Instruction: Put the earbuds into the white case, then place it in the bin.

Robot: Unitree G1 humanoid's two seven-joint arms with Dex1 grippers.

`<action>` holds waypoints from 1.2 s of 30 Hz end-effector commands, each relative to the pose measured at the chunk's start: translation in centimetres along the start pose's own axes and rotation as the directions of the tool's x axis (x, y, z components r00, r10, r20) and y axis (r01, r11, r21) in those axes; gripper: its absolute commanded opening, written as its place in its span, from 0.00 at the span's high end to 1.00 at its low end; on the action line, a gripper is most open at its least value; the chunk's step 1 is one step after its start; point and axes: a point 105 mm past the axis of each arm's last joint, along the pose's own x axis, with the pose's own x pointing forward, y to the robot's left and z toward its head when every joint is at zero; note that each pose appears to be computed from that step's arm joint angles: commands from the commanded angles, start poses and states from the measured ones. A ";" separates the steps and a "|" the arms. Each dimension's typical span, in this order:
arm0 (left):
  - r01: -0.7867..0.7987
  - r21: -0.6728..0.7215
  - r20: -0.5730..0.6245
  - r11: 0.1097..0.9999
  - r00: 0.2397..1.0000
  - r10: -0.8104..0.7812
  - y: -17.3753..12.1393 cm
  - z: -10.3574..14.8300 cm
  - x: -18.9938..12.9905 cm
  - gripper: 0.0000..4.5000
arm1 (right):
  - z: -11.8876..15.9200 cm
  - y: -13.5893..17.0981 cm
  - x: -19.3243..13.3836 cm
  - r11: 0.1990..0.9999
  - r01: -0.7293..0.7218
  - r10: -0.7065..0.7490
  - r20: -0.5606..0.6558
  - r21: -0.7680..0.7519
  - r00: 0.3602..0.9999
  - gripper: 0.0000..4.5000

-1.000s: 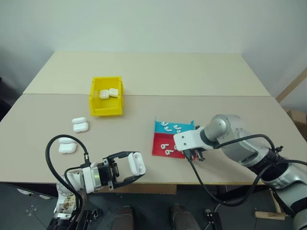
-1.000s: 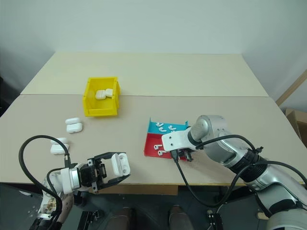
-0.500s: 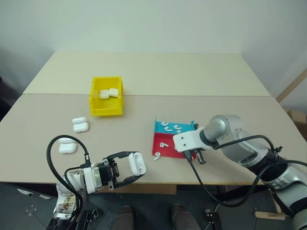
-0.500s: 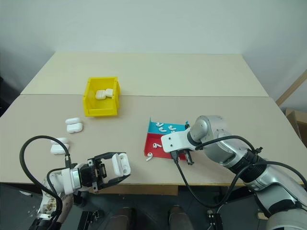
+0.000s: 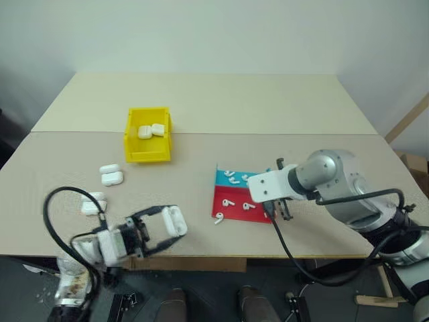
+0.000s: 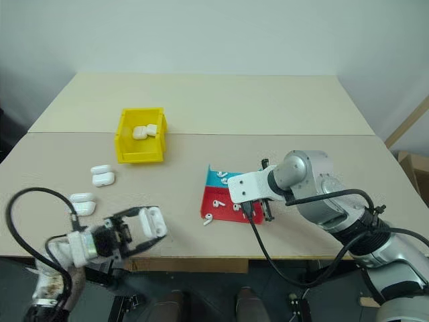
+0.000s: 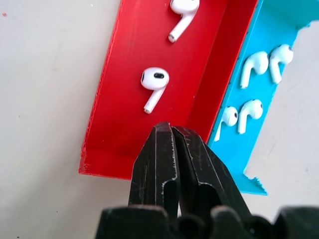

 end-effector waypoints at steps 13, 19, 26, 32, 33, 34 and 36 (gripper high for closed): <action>-0.012 0.006 0.015 1.000 1.000 0.012 0.5 1.8 -1.6 0.38 | 0.4 -0.8 0.3 0.998 0.027 -0.027 -0.009 0.052 1.000 0.27; 0.001 -0.006 0.061 1.000 0.998 -0.001 -0.7 2.1 0.1 0.38 | 0.4 -0.9 1.0 0.993 0.000 0.003 -0.028 0.118 1.000 0.27; 0.012 -0.009 0.091 1.000 0.996 -0.011 -1.2 2.3 1.1 0.38 | 1.2 -0.8 1.3 0.991 -0.017 0.019 -0.013 0.131 1.000 0.39; 0.024 -0.008 0.102 1.000 0.995 -0.023 -1.7 2.3 1.6 0.38 | 1.4 -0.6 1.9 0.990 -0.023 0.026 -0.019 0.141 0.999 0.39; 0.025 -0.008 0.104 1.000 0.994 -0.024 -1.8 2.3 1.7 0.38 | 1.5 -0.6 2.0 0.989 -0.026 0.029 -0.020 0.144 0.999 0.39; 0.028 -0.010 0.108 1.000 0.994 -0.027 -1.9 2.3 1.7 0.38 | 1.6 -0.5 2.2 0.989 -0.030 0.034 -0.020 0.147 0.999 0.39; 0.032 -0.012 0.111 0.999 0.993 -0.030 -2.0 2.4 1.8 0.38 | 1.7 -0.5 2.5 0.987 -0.035 0.039 -0.022 0.154 0.999 0.39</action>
